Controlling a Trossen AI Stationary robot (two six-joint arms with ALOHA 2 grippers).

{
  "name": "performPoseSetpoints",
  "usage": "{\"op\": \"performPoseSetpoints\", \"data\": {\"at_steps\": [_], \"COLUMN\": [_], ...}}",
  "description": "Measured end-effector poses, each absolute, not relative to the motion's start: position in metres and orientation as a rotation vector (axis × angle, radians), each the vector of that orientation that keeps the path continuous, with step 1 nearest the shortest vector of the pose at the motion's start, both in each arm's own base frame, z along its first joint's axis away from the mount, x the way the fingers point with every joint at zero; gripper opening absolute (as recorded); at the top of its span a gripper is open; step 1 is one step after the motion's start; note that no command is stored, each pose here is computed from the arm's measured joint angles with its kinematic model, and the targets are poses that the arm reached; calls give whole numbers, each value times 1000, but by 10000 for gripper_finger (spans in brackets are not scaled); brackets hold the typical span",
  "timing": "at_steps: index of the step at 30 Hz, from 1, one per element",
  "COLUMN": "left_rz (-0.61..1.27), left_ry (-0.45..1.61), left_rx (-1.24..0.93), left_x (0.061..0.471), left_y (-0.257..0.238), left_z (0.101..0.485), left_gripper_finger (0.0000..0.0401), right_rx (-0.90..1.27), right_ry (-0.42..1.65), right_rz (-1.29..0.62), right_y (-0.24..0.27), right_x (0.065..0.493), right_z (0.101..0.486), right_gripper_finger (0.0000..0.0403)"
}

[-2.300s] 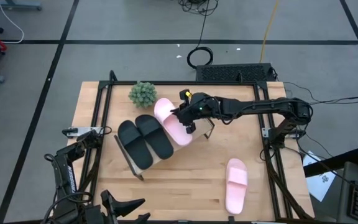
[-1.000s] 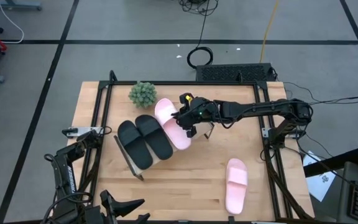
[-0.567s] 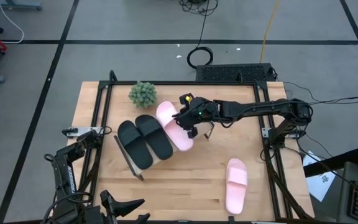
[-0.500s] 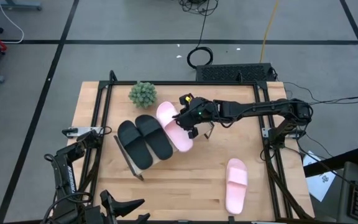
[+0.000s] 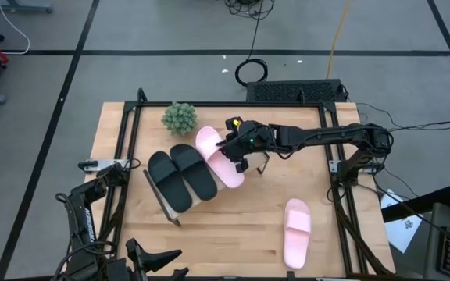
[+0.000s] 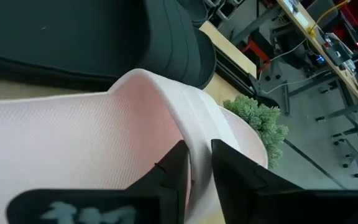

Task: Pick and place slides into the shelf
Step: Put the left pink slide on the shelf

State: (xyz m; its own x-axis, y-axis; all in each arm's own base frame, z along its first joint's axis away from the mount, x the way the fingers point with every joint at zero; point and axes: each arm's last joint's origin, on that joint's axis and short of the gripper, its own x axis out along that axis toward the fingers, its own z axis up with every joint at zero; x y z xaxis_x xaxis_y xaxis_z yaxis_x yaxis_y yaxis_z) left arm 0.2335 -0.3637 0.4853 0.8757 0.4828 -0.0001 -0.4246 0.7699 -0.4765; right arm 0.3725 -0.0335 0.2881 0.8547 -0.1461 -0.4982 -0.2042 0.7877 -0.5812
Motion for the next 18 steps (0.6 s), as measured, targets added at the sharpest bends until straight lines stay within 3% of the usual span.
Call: {"op": "performPoseSetpoints", "data": {"at_steps": [18], "left_rz": [494], "left_ry": [-124], "left_rx": [-483], "left_x": [233], "left_y": [-364], "left_z": [485], "left_gripper_finger": [191], "right_rx": [-647], "right_ry": [563], "right_rz": [24], "right_y": [-34], "right_x": [372], "right_z": [287], "right_gripper_finger": [132]}}
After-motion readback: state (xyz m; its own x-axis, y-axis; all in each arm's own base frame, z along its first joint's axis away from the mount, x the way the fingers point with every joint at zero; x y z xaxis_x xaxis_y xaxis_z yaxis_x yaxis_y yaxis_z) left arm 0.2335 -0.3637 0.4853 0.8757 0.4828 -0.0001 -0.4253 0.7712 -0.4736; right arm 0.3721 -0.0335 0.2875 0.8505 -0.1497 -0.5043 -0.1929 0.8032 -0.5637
